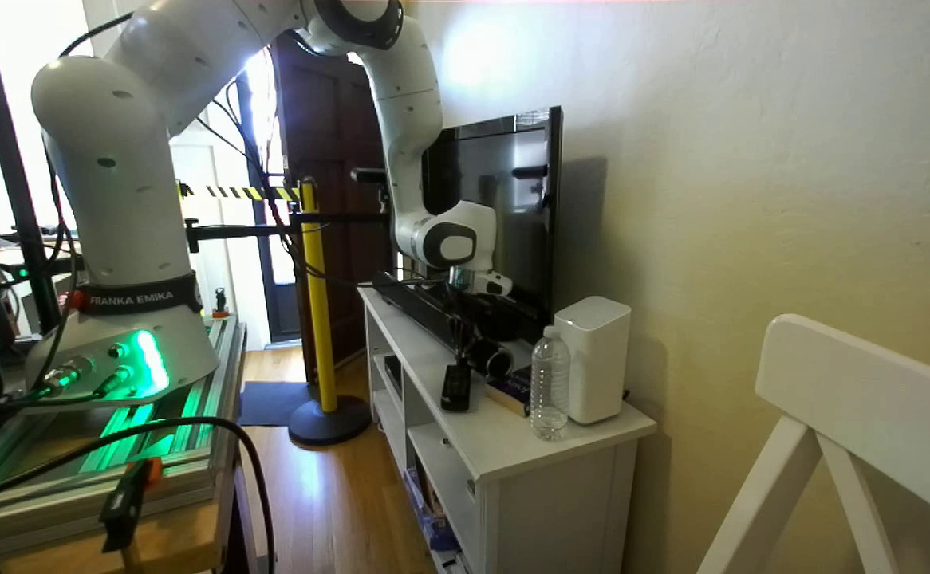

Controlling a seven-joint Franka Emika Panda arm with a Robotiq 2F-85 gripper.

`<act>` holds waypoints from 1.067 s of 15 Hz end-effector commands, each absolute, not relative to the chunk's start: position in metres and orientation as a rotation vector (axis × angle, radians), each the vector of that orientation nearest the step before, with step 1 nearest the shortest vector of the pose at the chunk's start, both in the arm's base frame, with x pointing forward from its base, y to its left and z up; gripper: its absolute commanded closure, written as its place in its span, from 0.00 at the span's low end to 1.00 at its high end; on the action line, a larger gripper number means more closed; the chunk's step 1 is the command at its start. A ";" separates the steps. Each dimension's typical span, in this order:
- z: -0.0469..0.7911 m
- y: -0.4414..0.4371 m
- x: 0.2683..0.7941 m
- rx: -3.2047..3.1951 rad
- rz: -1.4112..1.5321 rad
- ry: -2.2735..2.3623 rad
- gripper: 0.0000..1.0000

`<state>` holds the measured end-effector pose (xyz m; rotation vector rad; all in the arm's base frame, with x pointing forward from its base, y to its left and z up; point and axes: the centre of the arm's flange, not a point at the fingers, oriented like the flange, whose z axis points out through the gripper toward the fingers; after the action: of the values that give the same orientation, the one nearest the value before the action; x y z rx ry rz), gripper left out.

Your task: Press one button on the black remote

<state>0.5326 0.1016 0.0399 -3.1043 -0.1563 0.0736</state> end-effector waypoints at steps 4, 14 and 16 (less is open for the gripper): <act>0.029 0.098 0.533 -3.080 0.136 -0.093 1.00; 0.009 0.088 0.539 -2.989 0.210 0.006 1.00; 0.019 0.091 0.535 -2.999 0.190 0.008 1.00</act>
<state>0.5383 0.0912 0.0306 -3.0142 -0.0059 0.1686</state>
